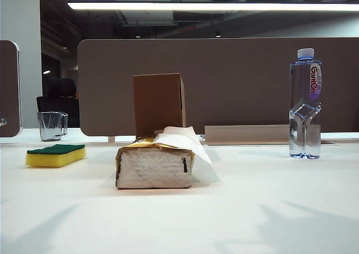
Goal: Move the sponge from left to right to wipe the table, avoiding obstacles on the table, and finally reaching the bottle of mineral water.
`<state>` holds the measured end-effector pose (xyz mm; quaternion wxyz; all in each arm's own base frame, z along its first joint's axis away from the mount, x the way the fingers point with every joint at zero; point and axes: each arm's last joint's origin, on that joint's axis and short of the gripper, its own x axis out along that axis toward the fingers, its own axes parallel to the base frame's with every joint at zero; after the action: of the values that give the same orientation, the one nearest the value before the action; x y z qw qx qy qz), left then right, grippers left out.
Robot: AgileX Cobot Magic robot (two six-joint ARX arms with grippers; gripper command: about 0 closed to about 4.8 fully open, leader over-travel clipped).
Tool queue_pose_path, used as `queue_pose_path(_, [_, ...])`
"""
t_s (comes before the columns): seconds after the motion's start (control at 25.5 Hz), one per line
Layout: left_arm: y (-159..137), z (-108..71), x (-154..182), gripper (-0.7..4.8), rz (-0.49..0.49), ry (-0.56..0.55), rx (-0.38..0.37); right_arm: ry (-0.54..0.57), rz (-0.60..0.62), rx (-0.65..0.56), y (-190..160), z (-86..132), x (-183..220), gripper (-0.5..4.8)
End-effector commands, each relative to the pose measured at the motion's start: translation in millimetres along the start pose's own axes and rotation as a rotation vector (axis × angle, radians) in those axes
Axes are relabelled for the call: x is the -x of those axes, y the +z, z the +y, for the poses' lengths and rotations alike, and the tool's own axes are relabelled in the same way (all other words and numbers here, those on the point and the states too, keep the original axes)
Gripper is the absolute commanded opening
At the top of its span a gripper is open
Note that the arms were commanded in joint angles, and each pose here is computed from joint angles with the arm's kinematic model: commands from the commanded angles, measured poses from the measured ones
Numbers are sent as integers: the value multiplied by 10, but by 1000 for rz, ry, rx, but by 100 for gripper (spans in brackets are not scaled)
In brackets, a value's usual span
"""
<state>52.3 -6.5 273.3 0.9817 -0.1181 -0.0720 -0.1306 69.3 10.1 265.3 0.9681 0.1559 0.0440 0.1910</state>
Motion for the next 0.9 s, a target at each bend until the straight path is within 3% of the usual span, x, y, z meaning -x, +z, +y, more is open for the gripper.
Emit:
queue_pose_path(0.04, [64, -30, 21, 420, -2, -23, 5, 41, -12, 3, 81, 56, 42, 132])
queue_pose_path(0.12, [100, -40, 24, 479, 12, -18, 8, 40, -10, 1, 129, 89, 78, 132])
queue_pose_path(0.31, [249, -82, -58, 479, 74, -86, 21, 57, 31, -30, 224, 149, 123, 149])
queue_pose_path(0.39, [376, -103, -184, 479, 129, -147, 36, 97, 94, -99, 267, 162, 84, 149])
queue_pose_path(0.55, [514, -102, -350, 479, 175, -161, 52, 128, 152, -140, 322, 158, 8, 151])
queue_pose_path(0.71, [669, -99, -555, 479, 219, -188, 70, 150, 202, -207, 410, 153, -90, 229])
queue_pose_path(0.9, [742, -54, -816, 479, 281, -196, 88, 206, 259, -234, 552, 157, -223, 230])
